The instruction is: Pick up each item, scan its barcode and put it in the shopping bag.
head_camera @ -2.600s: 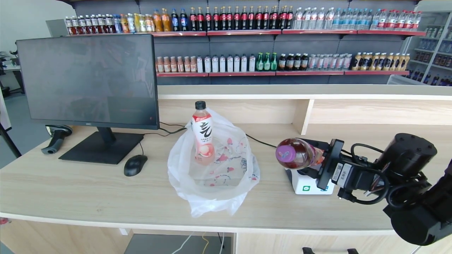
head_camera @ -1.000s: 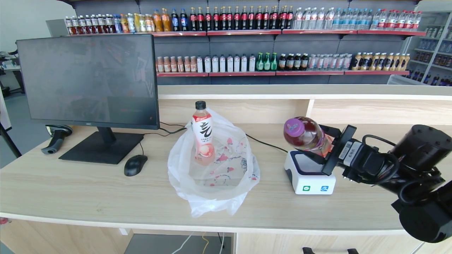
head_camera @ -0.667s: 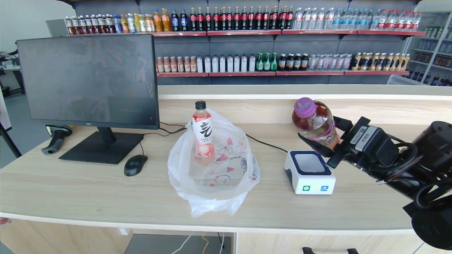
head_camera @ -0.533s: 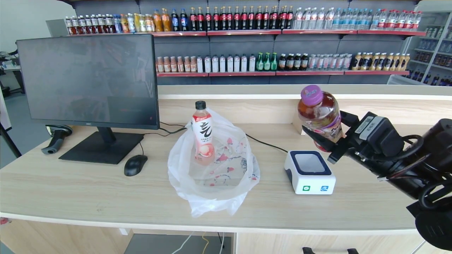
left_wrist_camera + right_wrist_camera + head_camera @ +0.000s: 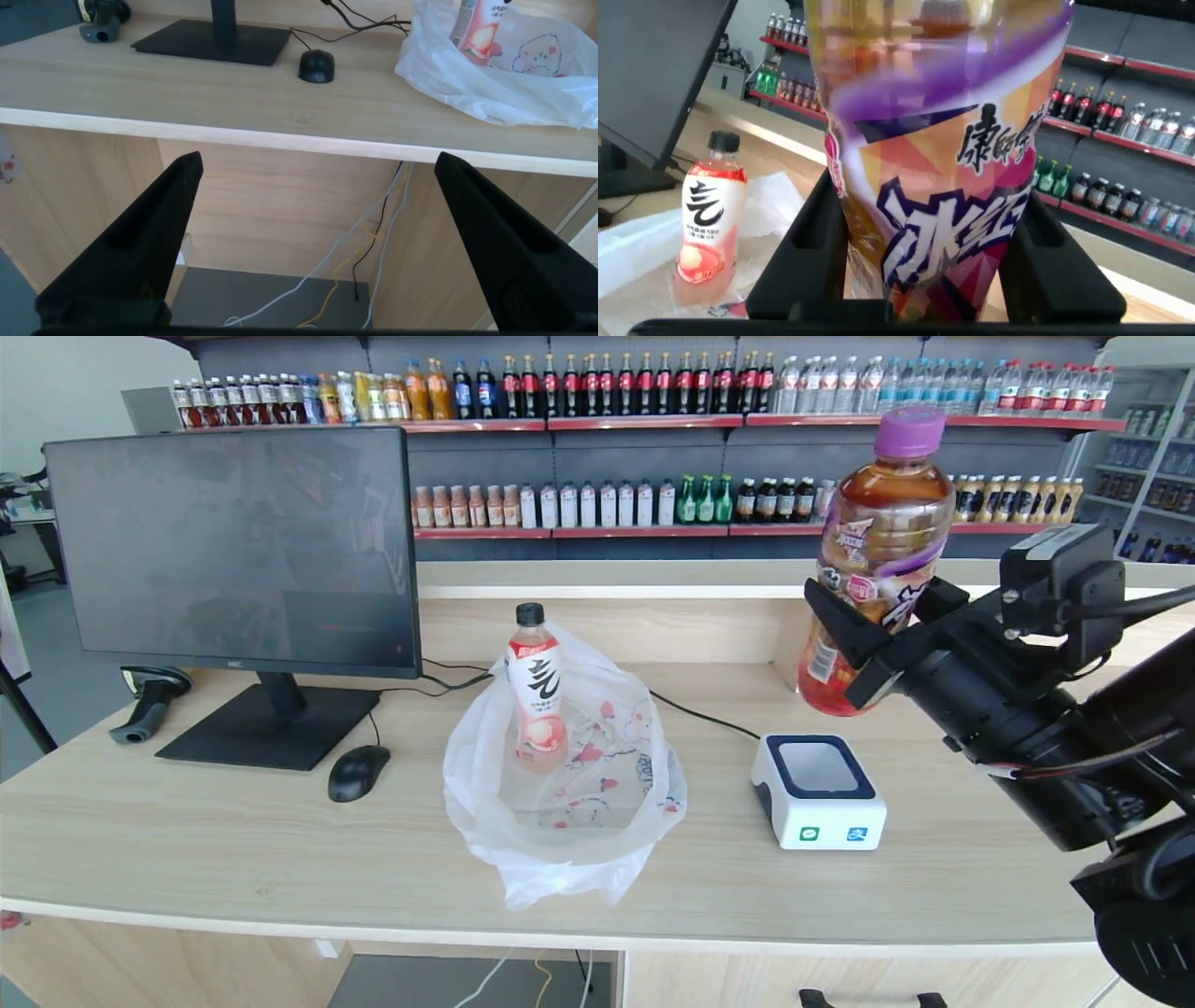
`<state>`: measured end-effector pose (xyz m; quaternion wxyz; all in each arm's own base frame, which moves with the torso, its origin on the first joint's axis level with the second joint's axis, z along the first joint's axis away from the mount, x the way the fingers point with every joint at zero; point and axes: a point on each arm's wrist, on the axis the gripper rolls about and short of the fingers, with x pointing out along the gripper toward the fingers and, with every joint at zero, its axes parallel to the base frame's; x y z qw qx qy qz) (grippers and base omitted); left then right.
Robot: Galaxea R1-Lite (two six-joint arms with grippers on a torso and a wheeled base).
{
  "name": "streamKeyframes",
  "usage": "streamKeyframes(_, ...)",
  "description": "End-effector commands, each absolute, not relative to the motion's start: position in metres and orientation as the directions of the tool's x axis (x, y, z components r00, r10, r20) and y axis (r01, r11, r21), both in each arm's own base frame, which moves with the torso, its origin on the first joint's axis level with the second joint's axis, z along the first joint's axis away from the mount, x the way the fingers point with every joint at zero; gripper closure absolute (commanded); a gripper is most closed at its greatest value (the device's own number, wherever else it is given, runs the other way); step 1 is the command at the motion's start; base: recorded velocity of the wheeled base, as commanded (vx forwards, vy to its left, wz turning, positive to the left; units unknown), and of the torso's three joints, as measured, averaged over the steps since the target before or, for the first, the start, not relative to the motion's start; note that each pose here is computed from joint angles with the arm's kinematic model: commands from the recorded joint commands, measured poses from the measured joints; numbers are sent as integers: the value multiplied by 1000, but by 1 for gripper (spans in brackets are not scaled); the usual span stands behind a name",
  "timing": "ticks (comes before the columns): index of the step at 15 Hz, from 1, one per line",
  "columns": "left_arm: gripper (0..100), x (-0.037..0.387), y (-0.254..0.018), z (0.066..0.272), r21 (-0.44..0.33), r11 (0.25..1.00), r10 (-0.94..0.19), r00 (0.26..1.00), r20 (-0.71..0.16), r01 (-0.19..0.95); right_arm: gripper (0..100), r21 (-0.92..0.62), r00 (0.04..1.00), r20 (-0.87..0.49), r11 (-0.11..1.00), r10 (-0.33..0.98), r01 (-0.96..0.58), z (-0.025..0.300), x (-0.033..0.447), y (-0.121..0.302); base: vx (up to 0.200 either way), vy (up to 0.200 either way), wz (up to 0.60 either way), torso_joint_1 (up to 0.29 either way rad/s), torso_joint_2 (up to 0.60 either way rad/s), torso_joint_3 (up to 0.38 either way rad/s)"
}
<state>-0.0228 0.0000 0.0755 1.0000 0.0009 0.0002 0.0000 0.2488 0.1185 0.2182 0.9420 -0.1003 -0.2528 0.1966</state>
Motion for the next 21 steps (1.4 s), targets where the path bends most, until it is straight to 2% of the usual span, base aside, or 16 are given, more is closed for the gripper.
streamKeyframes(1,0,-23,0,75,3,1000,0,1000,0,0,100,-212,801,454,921,390,-328,223,253,114,0,0,0,0,0,0)
streamKeyframes(4,0,-23,0,75,3,1000,0,1000,0,0,100,-101,821,465,941,332,-323,225,261,101,0,0,0,0,0,0)
streamKeyframes(10,0,-23,0,75,3,1000,-2,1000,0,2,100,46,832,448,921,328,-387,221,261,100,0,0,0,0,0,0)
streamKeyframes(19,0,-23,0,75,2,1000,0,1000,0,0,100,-23,877,340,936,339,-352,195,231,88,0,0,0,0,0,0)
streamKeyframes(21,0,-23,0,75,2,1000,-2,1000,0,2,100,-46,882,318,935,348,-353,190,228,89,0,200,0,0,5,0)
